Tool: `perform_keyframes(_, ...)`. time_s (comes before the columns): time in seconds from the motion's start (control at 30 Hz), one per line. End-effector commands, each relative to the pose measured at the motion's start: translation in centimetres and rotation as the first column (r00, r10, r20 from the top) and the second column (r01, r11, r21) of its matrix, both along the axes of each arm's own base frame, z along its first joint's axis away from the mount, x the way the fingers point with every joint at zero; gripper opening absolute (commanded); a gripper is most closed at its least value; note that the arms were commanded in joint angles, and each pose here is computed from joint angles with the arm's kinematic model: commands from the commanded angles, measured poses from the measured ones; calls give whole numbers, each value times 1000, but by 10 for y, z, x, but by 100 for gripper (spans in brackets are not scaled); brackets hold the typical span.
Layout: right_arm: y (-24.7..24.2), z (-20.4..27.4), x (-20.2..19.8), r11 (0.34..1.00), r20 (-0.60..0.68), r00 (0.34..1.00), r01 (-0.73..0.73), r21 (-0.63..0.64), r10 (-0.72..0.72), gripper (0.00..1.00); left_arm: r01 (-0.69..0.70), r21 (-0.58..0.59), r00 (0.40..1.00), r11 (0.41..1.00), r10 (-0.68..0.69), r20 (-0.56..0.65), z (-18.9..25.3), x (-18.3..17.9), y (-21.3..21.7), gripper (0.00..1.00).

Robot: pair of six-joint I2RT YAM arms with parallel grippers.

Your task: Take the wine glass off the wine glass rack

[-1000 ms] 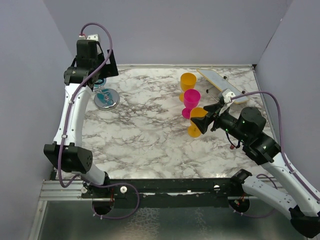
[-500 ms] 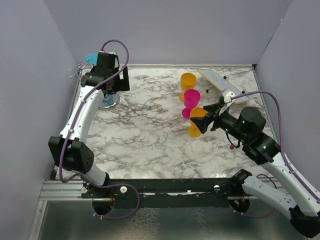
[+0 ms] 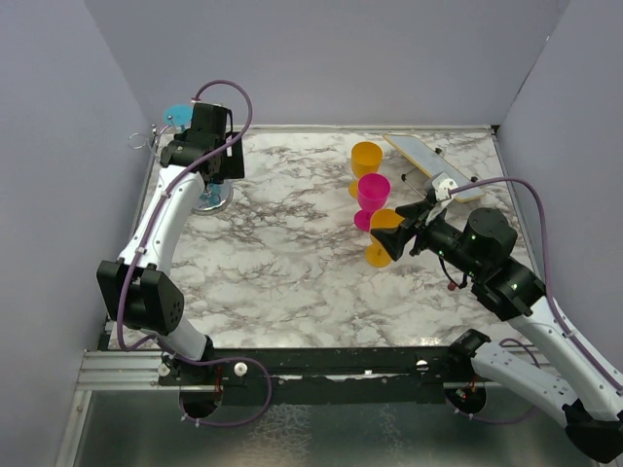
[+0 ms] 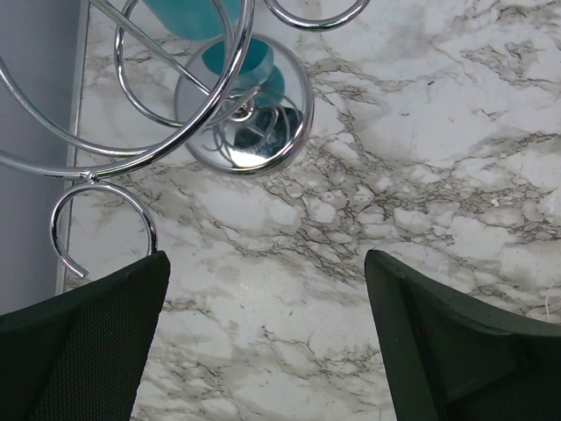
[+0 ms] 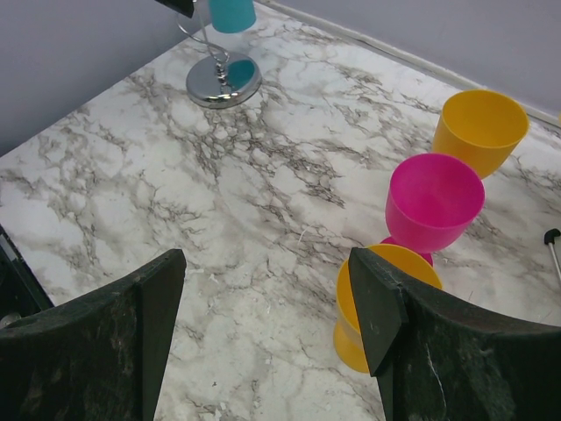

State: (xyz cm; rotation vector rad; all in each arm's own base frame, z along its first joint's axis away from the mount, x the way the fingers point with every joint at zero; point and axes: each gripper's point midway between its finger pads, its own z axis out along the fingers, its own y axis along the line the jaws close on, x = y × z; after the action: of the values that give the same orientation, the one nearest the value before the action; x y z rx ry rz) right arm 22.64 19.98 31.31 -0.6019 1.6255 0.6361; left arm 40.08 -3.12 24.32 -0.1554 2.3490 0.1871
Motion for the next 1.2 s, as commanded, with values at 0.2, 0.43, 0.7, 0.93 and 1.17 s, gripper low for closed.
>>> perform_keyframes(0.2, 4, 4, -3, 1000, 14, 1000, -19, 23, 19, 76, -78, 94, 997, 992, 80, -18, 2, -9, 36, 96)
perform_keyframes(0.43, 5, 4, -2, 999, 11, 1000, -22, 23, 22, 76, -107, 96, 994, 990, 109, -17, 2, -15, 48, 96)
perform_keyframes(0.7, 6, 4, -3, 999, 11, 999, -32, 24, 32, 76, -172, 114, 985, 979, 173, -6, 3, -25, 68, 96)
perform_keyframes(0.93, 7, 3, -3, 999, 7, 999, -38, 23, 38, 76, -226, 114, 974, 967, 226, 15, 5, -33, 84, 97)
perform_keyframes(1.17, 10, 1, -3, 998, 0, 999, -51, 21, 51, 76, -270, 114, 963, 956, 268, 32, 7, -42, 97, 98)
